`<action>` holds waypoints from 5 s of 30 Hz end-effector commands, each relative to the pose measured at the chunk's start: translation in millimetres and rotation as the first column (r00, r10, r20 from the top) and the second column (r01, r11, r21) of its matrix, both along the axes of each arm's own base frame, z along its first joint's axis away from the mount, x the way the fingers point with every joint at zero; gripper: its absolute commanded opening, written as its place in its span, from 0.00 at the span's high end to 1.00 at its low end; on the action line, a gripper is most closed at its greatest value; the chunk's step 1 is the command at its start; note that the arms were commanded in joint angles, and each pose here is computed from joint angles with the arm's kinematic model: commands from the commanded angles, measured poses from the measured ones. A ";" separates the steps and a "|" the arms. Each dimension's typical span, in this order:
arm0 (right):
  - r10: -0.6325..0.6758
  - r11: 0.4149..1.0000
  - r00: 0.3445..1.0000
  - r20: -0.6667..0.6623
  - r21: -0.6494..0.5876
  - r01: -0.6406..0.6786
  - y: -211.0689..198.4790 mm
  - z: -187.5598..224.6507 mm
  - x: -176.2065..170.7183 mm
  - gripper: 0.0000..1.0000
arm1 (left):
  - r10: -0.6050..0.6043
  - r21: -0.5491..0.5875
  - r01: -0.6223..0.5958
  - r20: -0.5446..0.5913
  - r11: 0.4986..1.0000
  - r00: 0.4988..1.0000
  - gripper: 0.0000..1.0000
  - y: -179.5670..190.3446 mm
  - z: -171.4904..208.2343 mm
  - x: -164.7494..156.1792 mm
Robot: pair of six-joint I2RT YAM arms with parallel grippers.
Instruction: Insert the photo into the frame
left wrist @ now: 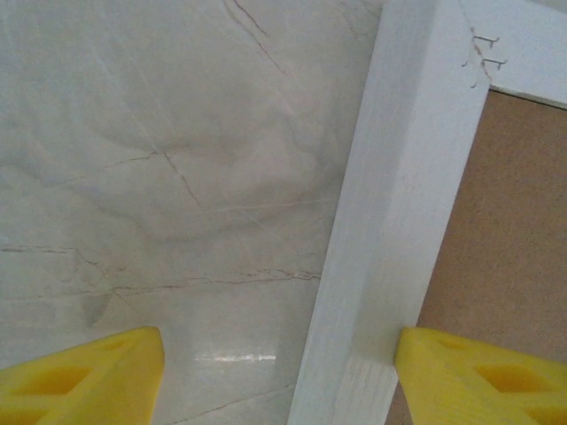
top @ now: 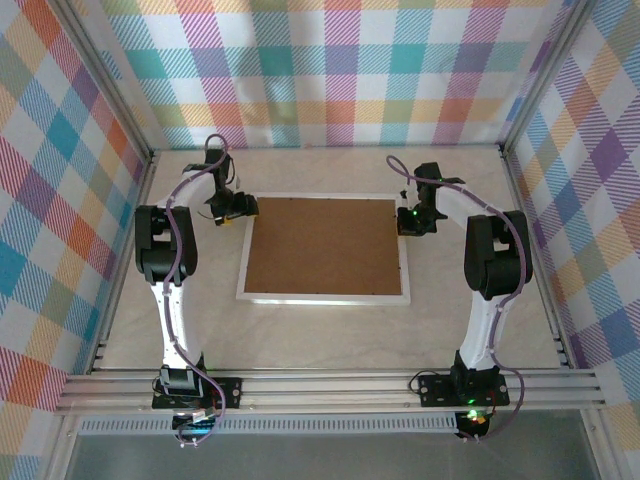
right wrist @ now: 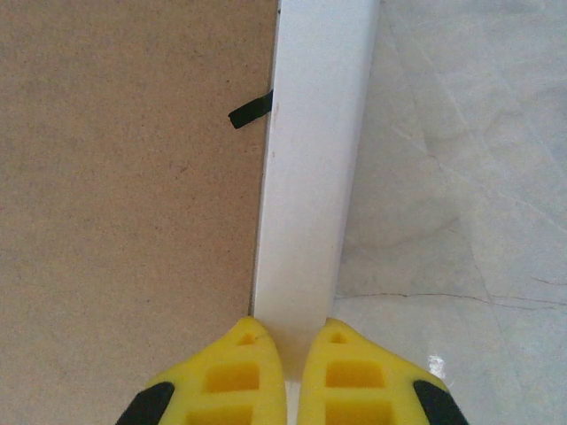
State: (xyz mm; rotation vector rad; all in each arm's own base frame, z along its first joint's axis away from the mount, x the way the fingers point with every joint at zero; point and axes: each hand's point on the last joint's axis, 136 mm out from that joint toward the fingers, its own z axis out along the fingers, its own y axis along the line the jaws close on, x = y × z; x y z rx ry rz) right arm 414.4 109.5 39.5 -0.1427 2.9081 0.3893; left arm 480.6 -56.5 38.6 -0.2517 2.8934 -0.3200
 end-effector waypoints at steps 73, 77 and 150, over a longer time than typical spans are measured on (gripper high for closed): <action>-0.007 0.996 0.997 -0.082 -0.087 0.000 4.2 -21.7 -15.4 0.91 | 0.215 0.104 -0.208 -0.060 0.973 0.975 0.17 22.5 32.9 -197.5; 0.000 0.996 0.996 -0.086 -0.085 -0.007 4.5 -22.8 -17.0 0.91 | 0.227 0.078 -0.221 -0.082 0.972 0.970 0.17 17.6 18.1 -202.1; -0.069 0.989 0.997 0.027 -0.133 0.072 -9.9 28.4 -8.8 0.29 | 0.116 0.152 -0.122 0.050 0.981 0.992 0.13 -14.8 62.0 -129.8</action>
